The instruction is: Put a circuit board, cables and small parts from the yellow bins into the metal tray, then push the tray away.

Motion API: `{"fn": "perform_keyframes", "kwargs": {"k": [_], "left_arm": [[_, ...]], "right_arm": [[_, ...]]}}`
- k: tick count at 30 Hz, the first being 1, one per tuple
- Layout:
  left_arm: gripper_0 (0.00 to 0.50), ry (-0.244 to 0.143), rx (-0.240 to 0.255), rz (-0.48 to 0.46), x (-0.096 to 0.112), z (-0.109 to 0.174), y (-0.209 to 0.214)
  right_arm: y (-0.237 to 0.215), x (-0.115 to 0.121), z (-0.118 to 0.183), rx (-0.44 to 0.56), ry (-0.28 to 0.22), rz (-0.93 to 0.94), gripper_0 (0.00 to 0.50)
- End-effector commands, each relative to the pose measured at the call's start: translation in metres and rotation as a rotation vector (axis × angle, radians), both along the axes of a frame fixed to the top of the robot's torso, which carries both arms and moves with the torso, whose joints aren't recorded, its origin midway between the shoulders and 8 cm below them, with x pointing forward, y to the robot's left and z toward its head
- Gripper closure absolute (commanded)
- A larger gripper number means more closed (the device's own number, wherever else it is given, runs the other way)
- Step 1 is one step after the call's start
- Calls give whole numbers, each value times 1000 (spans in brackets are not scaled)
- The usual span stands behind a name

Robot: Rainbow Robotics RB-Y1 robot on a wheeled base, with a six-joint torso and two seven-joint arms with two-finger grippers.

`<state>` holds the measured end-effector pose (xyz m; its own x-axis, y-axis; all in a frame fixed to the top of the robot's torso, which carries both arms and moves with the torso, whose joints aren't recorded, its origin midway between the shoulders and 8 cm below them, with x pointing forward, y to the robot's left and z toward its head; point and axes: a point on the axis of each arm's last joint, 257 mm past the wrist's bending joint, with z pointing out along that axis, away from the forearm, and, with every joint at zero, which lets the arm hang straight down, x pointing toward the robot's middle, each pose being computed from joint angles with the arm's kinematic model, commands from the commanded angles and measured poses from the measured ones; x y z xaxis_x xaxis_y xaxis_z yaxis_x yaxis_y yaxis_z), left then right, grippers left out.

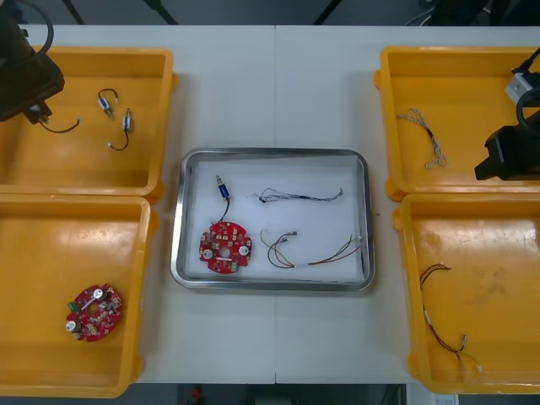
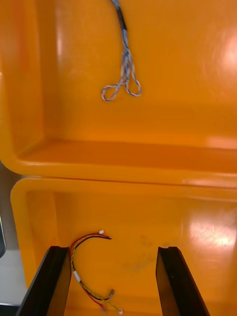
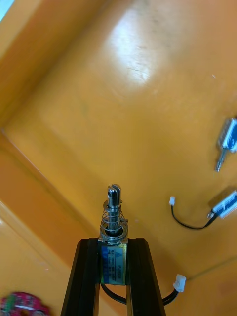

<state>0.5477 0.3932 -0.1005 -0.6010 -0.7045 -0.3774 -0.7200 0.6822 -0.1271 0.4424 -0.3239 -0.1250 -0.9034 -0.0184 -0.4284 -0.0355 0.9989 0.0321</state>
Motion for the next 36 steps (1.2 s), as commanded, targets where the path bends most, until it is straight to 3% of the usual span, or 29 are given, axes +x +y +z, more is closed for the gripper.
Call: {"fn": "perform_keyframes", "kwargs": {"k": [1, 7, 14, 26, 31, 36], "left_arm": [[500, -81, 27, -73, 5, 64, 9], [500, -83, 40, -154, 3, 71, -7], [500, -85, 12, -246, 2, 69, -52], [500, -128, -134, -239, 4, 52, -166], [500, -125, -202, -211, -5, 43, -214], [500, -121, -227, -176, -16, 30, -253]], "right_arm": [[-35, -12, 10, -15, -33, -113, 0], [-49, -27, -1, -2, -19, -149, 0], [-57, -34, -17, 3, -14, -161, 0], [-61, -39, -26, -19, -6, -146, 0], [-63, -41, -31, -34, -18, -129, 0], [-61, -40, -35, -45, -47, -107, 0]]}}
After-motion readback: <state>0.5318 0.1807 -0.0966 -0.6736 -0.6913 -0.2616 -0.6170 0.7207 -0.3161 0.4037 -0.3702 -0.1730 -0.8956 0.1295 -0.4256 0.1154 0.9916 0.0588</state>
